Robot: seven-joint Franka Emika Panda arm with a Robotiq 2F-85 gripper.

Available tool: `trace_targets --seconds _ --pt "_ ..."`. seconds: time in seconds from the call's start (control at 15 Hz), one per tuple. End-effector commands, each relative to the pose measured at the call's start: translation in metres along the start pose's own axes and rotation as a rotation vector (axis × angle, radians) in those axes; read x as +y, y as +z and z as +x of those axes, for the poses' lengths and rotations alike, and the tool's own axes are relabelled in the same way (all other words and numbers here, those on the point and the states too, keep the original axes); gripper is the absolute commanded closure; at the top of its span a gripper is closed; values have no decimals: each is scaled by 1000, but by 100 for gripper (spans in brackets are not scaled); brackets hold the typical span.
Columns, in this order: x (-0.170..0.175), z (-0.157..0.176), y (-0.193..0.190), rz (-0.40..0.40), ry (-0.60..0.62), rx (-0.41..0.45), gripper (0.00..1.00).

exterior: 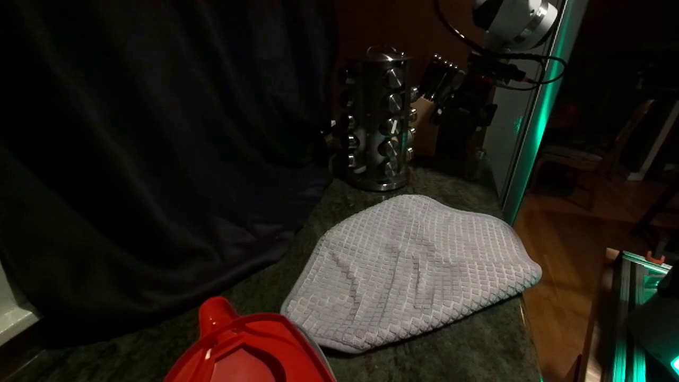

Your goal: Remove one glass jar from the silver holder on the right.

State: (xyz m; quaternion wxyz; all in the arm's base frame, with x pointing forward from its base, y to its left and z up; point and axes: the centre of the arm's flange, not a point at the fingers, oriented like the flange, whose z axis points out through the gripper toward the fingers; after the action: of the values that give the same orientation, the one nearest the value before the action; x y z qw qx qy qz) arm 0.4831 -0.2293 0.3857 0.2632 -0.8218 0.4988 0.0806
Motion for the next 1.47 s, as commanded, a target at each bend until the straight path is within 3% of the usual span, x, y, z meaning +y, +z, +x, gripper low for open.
trace_targets --seconds 0.0,0.47,1.4 --pt "-6 20 3 56 139 -4 0" --pt "-21 43 21 20 244 18 0" --pt "-43 70 65 3 251 -53 0"
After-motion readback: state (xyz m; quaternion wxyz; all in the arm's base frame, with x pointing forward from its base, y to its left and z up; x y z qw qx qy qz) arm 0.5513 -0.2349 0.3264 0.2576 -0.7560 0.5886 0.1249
